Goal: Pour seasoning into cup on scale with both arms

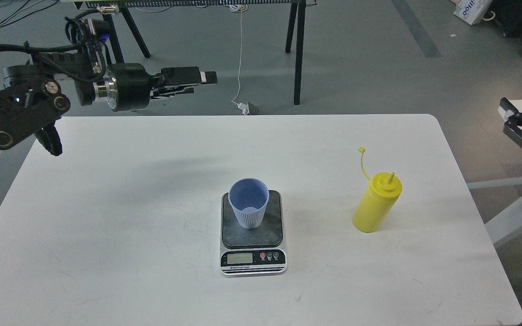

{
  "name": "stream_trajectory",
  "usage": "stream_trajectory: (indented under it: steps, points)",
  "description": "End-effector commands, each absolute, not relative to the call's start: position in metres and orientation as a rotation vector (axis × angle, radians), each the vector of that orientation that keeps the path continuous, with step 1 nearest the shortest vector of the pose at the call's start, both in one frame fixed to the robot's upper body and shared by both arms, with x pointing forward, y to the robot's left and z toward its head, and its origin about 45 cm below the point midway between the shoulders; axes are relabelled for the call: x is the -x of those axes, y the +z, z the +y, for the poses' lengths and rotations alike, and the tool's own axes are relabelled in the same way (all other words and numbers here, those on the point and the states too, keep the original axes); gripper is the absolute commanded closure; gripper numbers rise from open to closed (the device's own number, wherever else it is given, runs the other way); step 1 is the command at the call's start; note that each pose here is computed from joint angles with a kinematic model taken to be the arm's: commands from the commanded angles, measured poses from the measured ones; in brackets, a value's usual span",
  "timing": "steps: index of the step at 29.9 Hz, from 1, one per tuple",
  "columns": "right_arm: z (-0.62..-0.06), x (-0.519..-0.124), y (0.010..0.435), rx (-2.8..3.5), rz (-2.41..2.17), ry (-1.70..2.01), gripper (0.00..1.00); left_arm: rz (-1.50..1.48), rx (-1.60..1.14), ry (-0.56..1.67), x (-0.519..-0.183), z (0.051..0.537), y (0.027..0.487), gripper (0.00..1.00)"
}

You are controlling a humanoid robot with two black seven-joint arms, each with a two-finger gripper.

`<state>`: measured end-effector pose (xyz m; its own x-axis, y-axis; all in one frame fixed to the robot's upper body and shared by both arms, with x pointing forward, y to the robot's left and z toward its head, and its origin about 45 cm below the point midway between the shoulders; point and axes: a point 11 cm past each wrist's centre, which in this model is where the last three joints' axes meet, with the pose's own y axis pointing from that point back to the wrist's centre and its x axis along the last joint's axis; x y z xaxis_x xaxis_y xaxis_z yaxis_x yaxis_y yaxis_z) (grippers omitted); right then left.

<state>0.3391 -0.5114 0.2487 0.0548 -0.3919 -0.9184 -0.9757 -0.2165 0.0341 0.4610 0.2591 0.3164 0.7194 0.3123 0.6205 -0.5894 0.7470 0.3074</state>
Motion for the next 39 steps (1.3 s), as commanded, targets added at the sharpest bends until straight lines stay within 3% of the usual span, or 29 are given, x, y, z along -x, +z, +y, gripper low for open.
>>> stream_trajectory:
  steps: [1, 6, 12, 39]
  points:
    - [-0.506, -0.284, 0.196, 1.589, 1.411, 1.317, 0.01, -0.486, -0.442, 0.685, -0.477, 0.287, 0.325, 0.01]
    - [-0.455, -0.211, 0.118, 1.486, 1.391, 1.616, 0.01, -0.469, -0.427, 0.682, -0.480, 0.277, 0.320, 0.01]
    - [-0.406, -0.196, 0.088, 1.488, 1.300, 1.770, 0.01, -0.463, -0.415, 0.647, -0.480, 0.258, 0.313, 0.01]
    - [-0.335, -0.247, 0.047, 1.500, 1.210, 1.784, 0.01, -0.455, -0.428, 0.651, -0.479, 0.263, 0.308, 0.01]
